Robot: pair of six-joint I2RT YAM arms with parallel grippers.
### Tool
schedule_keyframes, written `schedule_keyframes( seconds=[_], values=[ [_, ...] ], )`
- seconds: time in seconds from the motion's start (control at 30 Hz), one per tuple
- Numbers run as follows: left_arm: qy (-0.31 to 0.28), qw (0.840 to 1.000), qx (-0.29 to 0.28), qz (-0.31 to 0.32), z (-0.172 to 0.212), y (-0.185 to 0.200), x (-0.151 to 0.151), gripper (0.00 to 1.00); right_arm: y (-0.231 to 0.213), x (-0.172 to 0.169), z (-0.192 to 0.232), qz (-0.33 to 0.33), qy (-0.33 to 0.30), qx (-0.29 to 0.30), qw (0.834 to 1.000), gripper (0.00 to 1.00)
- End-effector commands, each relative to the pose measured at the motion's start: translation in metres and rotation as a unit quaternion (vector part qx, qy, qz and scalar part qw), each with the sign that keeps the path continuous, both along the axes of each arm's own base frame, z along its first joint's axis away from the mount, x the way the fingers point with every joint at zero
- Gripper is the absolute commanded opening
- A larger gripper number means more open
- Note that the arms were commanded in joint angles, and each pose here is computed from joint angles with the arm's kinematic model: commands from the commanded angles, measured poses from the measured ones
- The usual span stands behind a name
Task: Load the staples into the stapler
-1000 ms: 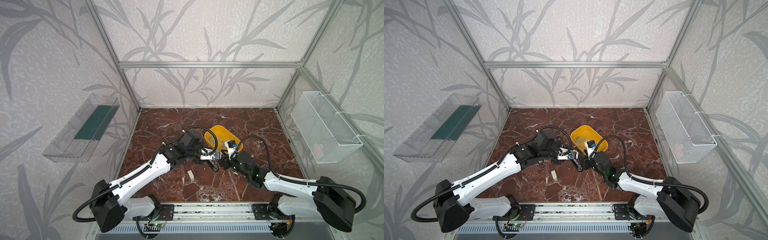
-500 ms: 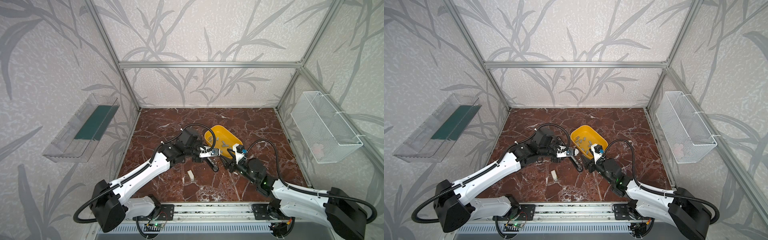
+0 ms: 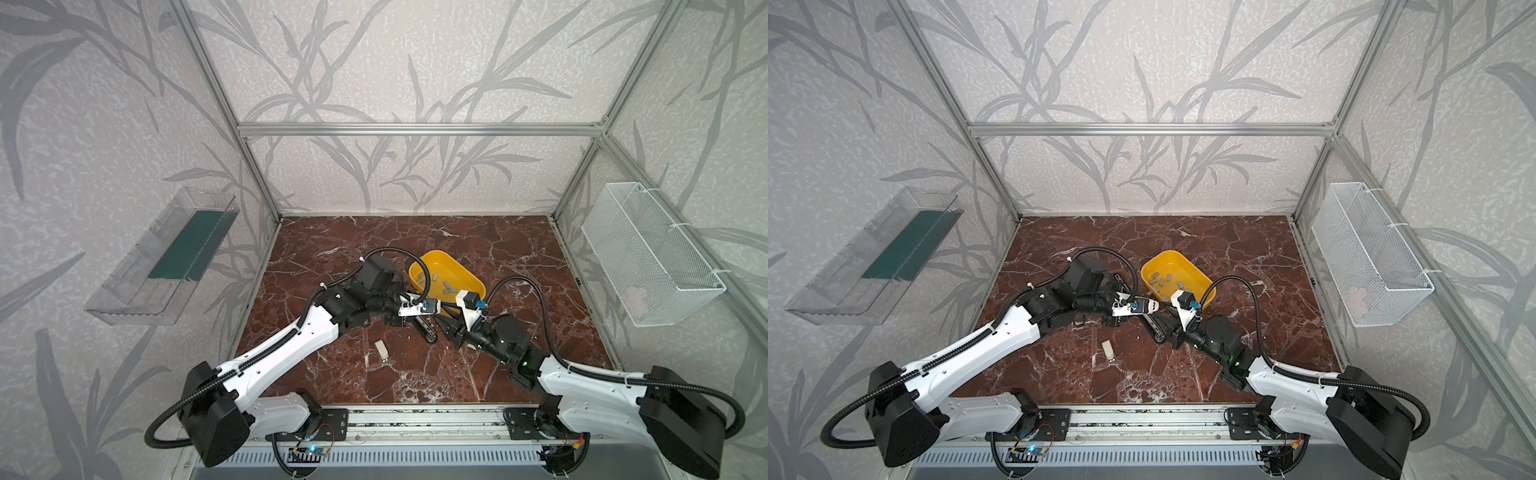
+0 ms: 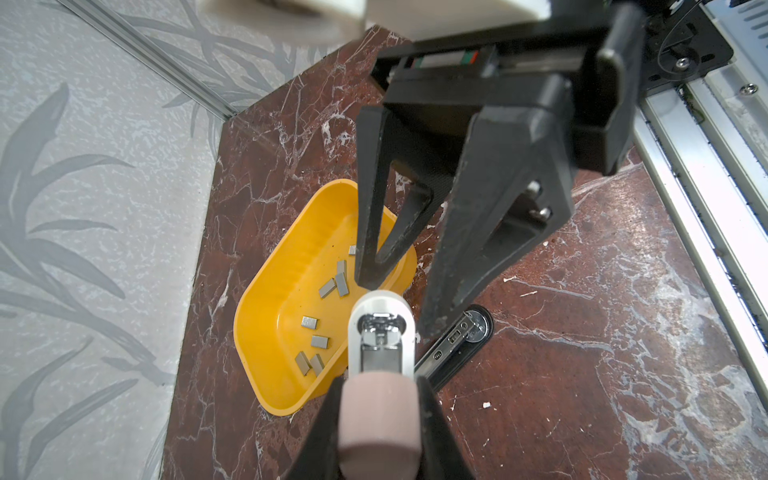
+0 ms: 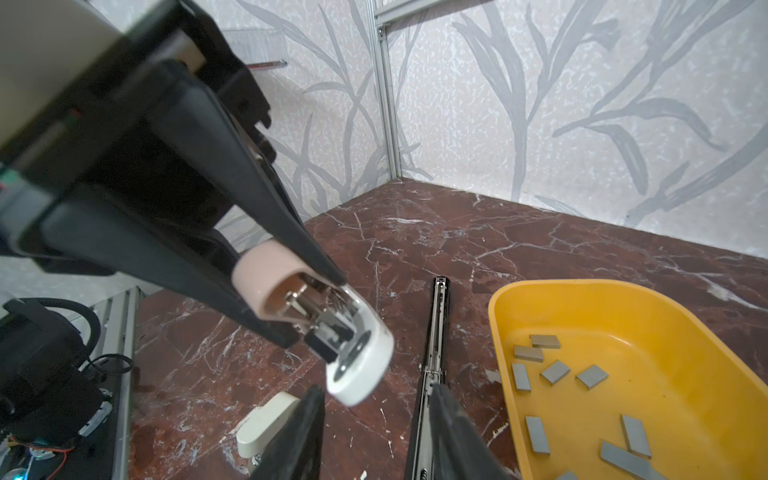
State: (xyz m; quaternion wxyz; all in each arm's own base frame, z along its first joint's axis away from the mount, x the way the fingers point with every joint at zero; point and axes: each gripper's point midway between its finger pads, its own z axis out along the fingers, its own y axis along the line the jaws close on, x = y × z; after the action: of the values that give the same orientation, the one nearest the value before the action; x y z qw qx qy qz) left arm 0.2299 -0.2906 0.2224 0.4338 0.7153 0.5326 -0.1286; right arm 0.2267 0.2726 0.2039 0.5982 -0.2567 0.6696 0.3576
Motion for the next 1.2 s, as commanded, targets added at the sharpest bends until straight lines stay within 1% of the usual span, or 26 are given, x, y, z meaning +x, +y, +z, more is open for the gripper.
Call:
schedule_keyframes(
  seconds=[0.0, 0.1, 0.17, 0.3, 0.4, 0.5, 0.6, 0.63, 0.83, 0.93, 1.03, 1.17],
  values=[
    [-0.016, 1.000, 0.007, -0.005, 0.001, 0.001, 0.004, 0.00, -0.010, -0.002, 0.024, -0.014, -0.036, 0.032, 0.999, 0.42],
    [0.002, 1.000, 0.024, -0.011, -0.007, 0.000, 0.002, 0.00, -0.018, -0.004, 0.031, -0.027, -0.042, 0.042, 0.998, 0.42],
    [0.003, 0.999, 0.031, -0.014, -0.009, 0.001, 0.000, 0.00, -0.021, -0.003, 0.034, -0.033, -0.044, 0.040, 0.998, 0.43],
    [-0.004, 1.000, 0.015, -0.022, -0.005, -0.004, -0.001, 0.00, -0.013, 0.002, 0.035, -0.029, -0.038, 0.014, 0.999, 0.43],
    [-0.007, 0.999, 0.036, -0.029, -0.011, 0.000, -0.003, 0.00, -0.008, 0.005, 0.031, -0.027, -0.032, -0.008, 0.999, 0.42],
    [-0.020, 0.999, 0.024, -0.034, -0.009, -0.004, -0.006, 0.00, -0.006, 0.011, 0.024, -0.036, -0.020, -0.012, 0.999, 0.41],
    [-0.011, 0.999, 0.021, -0.035, -0.008, -0.006, -0.007, 0.00, 0.005, 0.008, 0.030, -0.008, -0.022, -0.006, 1.000, 0.40],
    [-0.012, 0.999, 0.021, -0.037, -0.008, -0.006, -0.008, 0.00, 0.007, 0.009, 0.022, -0.004, -0.008, -0.021, 1.000, 0.39],
    [-0.009, 0.999, 0.015, -0.030, -0.004, -0.009, -0.003, 0.00, 0.005, 0.016, 0.009, -0.024, 0.011, -0.030, 0.999, 0.39],
    [-0.007, 0.999, -0.002, -0.045, 0.003, -0.014, -0.008, 0.00, 0.005, 0.020, 0.001, -0.035, 0.020, -0.036, 0.999, 0.39],
    [0.001, 0.999, -0.015, -0.047, 0.013, -0.016, -0.010, 0.00, 0.007, 0.023, -0.004, -0.038, 0.026, -0.040, 0.998, 0.38],
    [-0.008, 0.998, -0.030, -0.051, 0.017, -0.017, -0.012, 0.00, 0.009, 0.023, -0.008, -0.034, 0.034, -0.041, 0.998, 0.38]
  ],
)
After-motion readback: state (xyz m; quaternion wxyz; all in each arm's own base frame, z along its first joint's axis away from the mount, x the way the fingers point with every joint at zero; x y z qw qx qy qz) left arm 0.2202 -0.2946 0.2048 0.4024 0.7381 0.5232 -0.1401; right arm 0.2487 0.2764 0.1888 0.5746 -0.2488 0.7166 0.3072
